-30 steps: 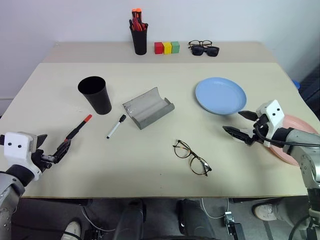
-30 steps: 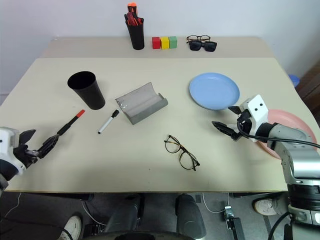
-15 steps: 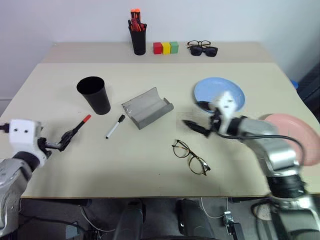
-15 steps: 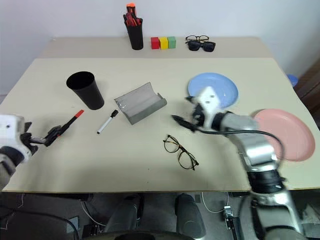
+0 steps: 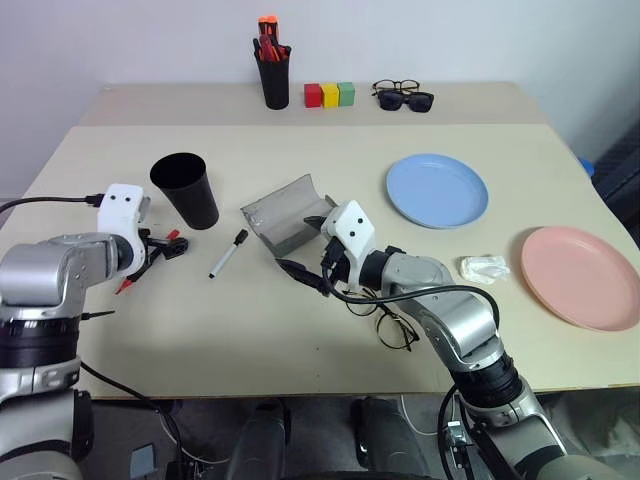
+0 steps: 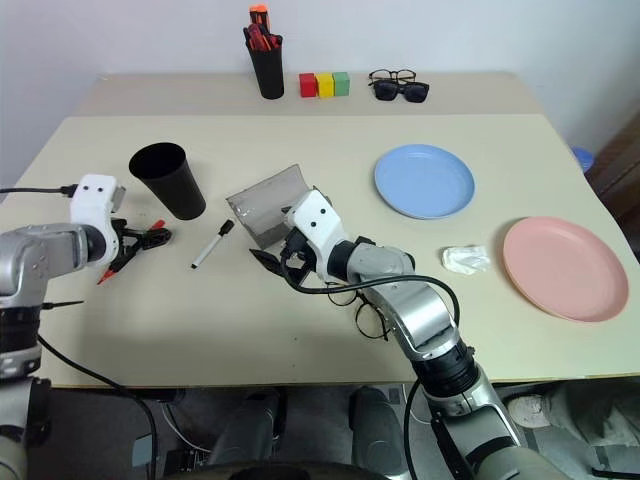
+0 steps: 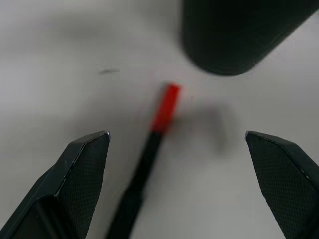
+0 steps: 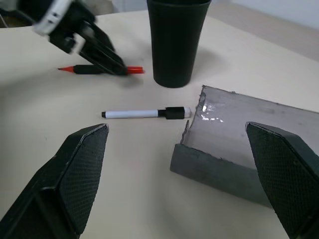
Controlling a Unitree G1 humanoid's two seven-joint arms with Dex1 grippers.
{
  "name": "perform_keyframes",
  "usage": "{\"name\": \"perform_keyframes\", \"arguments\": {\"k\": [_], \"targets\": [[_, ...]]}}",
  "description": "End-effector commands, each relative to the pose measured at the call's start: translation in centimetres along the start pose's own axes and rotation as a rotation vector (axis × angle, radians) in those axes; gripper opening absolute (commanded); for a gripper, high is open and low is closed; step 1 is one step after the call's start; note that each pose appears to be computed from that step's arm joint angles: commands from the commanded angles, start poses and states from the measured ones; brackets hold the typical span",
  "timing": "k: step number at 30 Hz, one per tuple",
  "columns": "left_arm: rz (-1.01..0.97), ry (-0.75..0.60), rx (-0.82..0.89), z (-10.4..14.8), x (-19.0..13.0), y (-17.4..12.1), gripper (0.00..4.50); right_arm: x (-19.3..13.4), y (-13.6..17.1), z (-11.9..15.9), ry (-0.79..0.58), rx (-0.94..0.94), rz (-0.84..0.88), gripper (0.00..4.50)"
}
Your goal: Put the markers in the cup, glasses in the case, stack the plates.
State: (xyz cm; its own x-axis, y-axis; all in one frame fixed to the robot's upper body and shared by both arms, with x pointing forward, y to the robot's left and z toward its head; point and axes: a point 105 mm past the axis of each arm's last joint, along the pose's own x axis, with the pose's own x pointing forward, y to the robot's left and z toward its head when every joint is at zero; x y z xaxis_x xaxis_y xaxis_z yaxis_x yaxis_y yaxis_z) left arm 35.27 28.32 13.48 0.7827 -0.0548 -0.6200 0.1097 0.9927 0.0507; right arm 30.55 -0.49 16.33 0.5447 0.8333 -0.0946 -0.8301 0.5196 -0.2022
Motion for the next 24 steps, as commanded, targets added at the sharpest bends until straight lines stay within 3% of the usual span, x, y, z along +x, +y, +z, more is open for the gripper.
{"name": "perform_keyframes", "arguments": {"k": [1,8,13,16,18,21,24], "targets": [[0.021,0.026,0.016,0.4,0.5,0.9,3.61,-0.1,0.1,1.7,-0.061,-0.041,-0.003,4.5],[0.04,0.077,-0.006,-0.5,1.1,1.9,0.06,-0.5,-0.4,1.6,-0.056,-0.05,-0.027,4.5],[0.165,-0.01,-0.044,-0.2,0.6,4.4,0.06,-0.4,-0.4,1.9,-0.063,-0.065,-0.016,4.5],[0.451,-0.467,-0.07,5.8,-4.8,9.6,0.06,-0.3,-0.2,2.9,-0.099,-0.079,0.006,4.5],[0.526,-0.714,-0.124,8.8,-8.9,10.8,0.06,-0.3,-0.2,3.9,-0.14,-0.081,0.013,4.5],[0.49,-1.046,-0.13,13.0,-13.9,9.6,0.06,0.0,-1.5,6.6,-0.254,-0.04,-0.038,4.5],[0.376,-1.176,-0.016,15.6,-15.0,6.0,0.06,0.3,-3.5,8.6,-0.332,-0.027,-0.139,4.5]]}}
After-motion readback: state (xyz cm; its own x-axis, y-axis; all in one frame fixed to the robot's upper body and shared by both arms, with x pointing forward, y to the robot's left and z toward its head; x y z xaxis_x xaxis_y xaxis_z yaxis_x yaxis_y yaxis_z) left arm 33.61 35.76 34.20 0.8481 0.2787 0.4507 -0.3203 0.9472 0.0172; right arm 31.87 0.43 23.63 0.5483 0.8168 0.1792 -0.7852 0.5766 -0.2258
